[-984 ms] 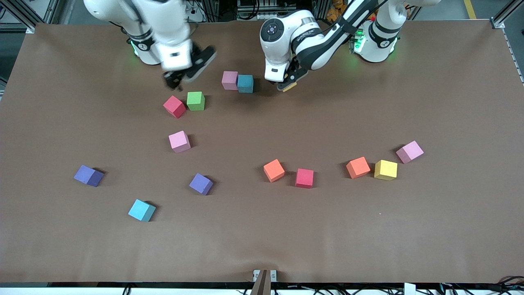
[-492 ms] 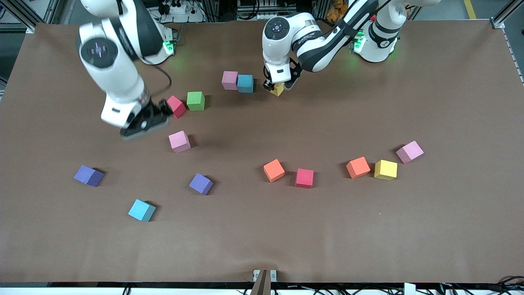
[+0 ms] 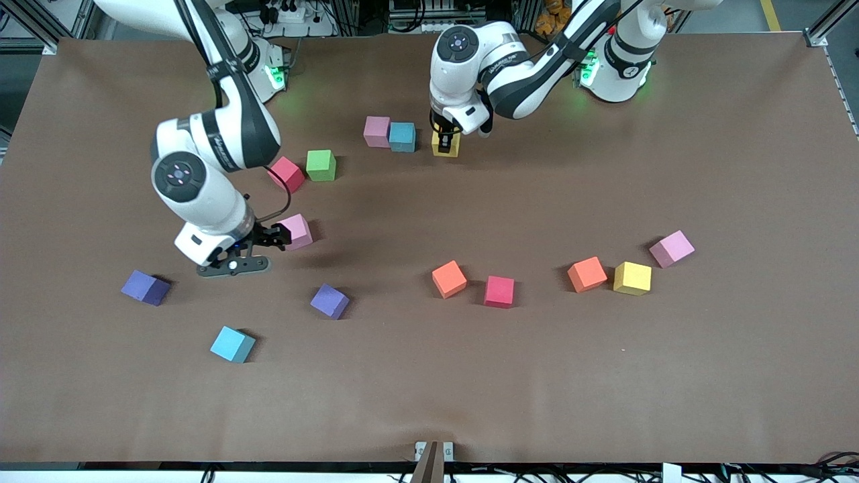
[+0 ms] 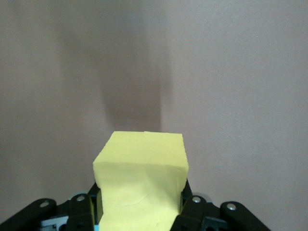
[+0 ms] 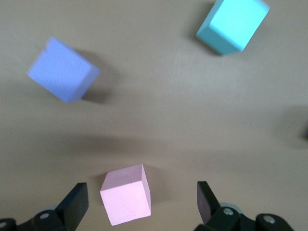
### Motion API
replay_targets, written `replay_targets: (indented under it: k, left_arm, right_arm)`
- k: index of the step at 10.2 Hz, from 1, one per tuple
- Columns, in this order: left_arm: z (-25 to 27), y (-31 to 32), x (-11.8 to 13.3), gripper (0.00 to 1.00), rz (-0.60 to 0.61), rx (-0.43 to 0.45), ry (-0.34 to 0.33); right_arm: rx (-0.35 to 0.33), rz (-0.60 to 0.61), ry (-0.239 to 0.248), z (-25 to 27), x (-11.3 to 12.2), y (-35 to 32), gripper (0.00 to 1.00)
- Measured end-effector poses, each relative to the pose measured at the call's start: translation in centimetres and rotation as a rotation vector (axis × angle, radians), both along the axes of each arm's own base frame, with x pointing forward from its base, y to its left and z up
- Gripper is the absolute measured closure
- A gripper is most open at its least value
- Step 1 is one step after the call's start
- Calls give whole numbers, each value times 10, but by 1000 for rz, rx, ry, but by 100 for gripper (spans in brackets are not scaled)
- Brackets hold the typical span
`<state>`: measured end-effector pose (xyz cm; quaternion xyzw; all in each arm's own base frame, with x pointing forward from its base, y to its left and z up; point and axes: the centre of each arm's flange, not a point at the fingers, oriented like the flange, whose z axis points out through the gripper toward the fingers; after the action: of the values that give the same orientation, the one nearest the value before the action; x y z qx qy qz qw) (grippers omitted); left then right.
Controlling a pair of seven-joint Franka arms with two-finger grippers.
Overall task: Form number 2 with 11 blocks
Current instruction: 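Carry the yellow cube beside cyan while the right gripper grasps another pink cube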
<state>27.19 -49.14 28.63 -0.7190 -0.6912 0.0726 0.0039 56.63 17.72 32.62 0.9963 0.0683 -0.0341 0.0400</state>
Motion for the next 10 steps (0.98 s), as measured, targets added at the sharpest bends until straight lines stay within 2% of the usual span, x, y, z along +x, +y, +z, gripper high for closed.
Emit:
replay_targets:
  k: [2,5,8,10]
  left_arm:
    - [-13,3,-12,40,23,-55,-13]
    - [-34,12,-34,40,6,-69,-3]
    - [-43,-1,-65,40,-25,-90,13]
    - [-49,0,-65,40,-37,-85,12]
  right_arm:
    - [-11,30,56,-32,-22,2,0]
    - [-6,88,77,-65,-48,8,0]
    - [-7,120,95,-75,-57,7,0]
    - [-10,126,104,-82,-61,8,0]
